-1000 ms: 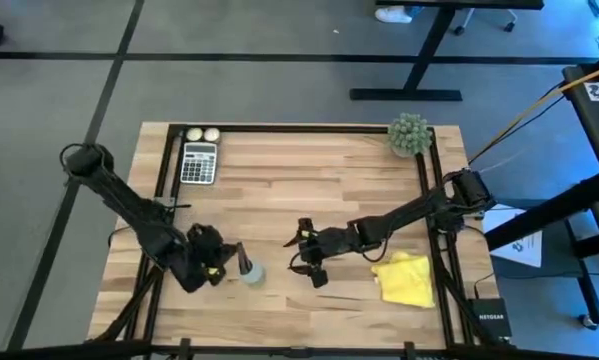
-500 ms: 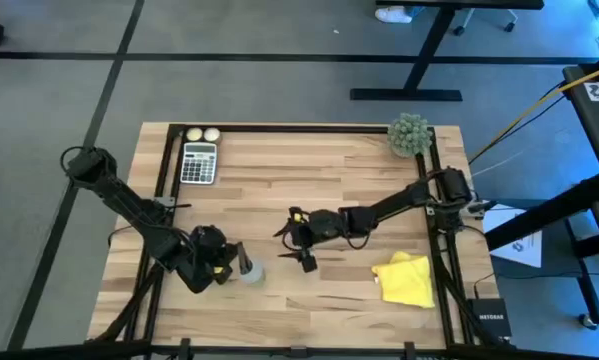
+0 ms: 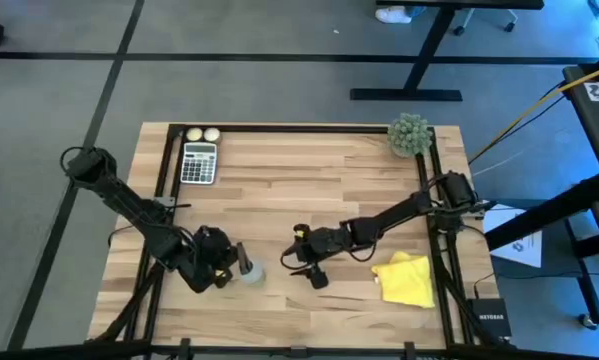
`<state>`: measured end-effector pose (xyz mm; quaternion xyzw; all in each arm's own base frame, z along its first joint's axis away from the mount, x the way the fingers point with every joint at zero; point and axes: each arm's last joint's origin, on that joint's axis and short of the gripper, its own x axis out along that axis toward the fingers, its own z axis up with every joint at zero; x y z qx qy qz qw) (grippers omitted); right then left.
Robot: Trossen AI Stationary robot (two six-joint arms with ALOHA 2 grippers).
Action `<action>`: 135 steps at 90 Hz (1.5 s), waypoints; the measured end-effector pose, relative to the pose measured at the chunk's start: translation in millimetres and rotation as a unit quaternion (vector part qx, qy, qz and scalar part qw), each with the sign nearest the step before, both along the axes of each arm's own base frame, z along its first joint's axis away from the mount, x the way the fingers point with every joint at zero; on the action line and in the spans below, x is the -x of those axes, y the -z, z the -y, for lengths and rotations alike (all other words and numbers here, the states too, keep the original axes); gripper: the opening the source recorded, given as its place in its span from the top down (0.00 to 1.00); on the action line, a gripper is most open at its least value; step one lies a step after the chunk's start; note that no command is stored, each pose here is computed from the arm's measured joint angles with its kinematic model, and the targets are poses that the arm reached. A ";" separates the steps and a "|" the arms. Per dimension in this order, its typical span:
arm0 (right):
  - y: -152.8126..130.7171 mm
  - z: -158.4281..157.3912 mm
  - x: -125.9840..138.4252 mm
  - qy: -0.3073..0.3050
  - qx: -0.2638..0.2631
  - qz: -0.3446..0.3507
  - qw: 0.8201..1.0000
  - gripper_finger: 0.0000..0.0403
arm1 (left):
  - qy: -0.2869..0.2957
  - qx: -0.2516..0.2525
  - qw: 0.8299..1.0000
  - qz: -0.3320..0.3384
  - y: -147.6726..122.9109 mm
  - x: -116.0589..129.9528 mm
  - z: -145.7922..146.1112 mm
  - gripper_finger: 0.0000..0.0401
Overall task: Apply microfiber cloth
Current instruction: Spray the back of the black cellphone with the bottle cleaner
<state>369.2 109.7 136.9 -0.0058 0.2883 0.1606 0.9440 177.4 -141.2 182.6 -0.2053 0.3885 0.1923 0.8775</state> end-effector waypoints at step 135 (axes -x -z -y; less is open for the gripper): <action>-101.3 -50.1 -35.9 0.108 0.047 0.180 0.976 0.13 | 0.028 -0.110 0.991 0.077 -56.9 3.1 -34.3 0.96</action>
